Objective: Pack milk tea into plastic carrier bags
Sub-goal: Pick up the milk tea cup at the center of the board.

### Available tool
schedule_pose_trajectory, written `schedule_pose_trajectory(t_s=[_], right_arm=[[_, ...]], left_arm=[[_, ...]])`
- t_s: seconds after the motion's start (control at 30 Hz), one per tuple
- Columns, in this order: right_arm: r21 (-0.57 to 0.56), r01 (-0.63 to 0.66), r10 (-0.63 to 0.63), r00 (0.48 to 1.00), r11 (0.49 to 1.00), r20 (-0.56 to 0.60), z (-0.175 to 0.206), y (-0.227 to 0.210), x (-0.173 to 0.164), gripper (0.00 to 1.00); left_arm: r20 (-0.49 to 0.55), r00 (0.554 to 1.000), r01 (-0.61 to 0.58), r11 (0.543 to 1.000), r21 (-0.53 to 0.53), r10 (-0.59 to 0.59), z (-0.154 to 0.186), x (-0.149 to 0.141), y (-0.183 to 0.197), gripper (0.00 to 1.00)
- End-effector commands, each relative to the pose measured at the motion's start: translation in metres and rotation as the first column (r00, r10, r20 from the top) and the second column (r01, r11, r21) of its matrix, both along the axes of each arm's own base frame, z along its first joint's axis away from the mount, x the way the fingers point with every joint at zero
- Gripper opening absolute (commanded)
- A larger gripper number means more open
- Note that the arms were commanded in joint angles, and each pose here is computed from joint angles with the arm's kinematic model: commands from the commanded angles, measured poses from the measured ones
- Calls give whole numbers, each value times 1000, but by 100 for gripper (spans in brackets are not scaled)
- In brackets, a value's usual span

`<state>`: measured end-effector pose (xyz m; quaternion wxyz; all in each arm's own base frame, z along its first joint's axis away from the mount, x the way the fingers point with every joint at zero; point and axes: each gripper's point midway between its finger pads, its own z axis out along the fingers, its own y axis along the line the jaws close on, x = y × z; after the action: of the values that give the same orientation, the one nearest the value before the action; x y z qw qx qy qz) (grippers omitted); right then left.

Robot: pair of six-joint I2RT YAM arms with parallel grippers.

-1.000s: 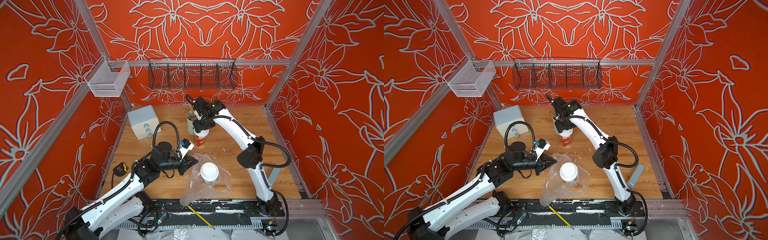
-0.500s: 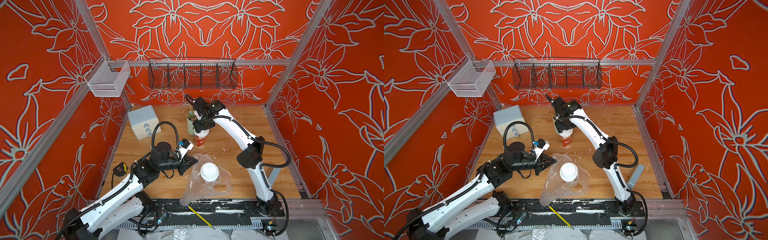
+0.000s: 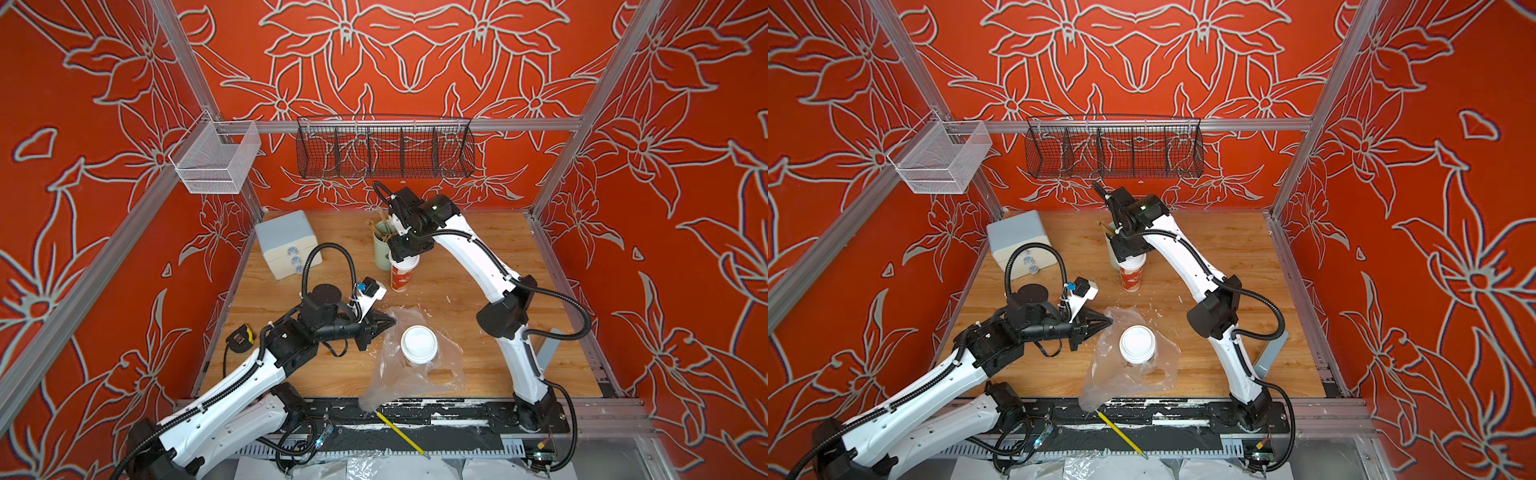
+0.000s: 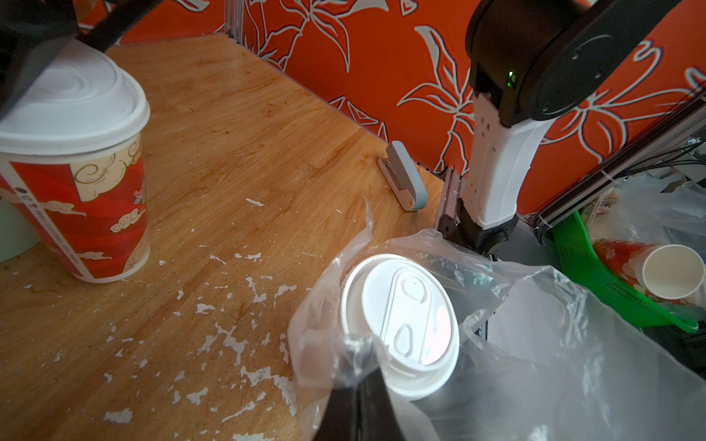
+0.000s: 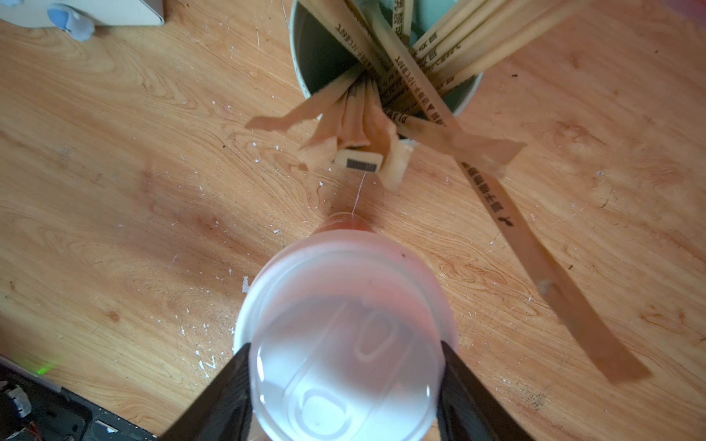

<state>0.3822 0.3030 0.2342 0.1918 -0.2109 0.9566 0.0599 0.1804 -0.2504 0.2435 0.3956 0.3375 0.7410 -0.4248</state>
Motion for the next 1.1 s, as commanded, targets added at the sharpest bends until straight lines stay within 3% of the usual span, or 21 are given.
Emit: schedule_pose_trajectory(t_s=[0.0,0.67,1.07], right_arm=[[37,-15,13,999,999,41,36,-7,-13,10],[251,-73,34,988,965,154,159,-59,-99,1],[406,-131,69,984,904,163,199,-76,-156,0]], left_arm=[[13,1000,5,1000,3,-5,-1,-2,0,0],[20,999,-27,999,35,26,-9,6,2,0],[12,999,-35,998,57,34,-17,12,0,0]])
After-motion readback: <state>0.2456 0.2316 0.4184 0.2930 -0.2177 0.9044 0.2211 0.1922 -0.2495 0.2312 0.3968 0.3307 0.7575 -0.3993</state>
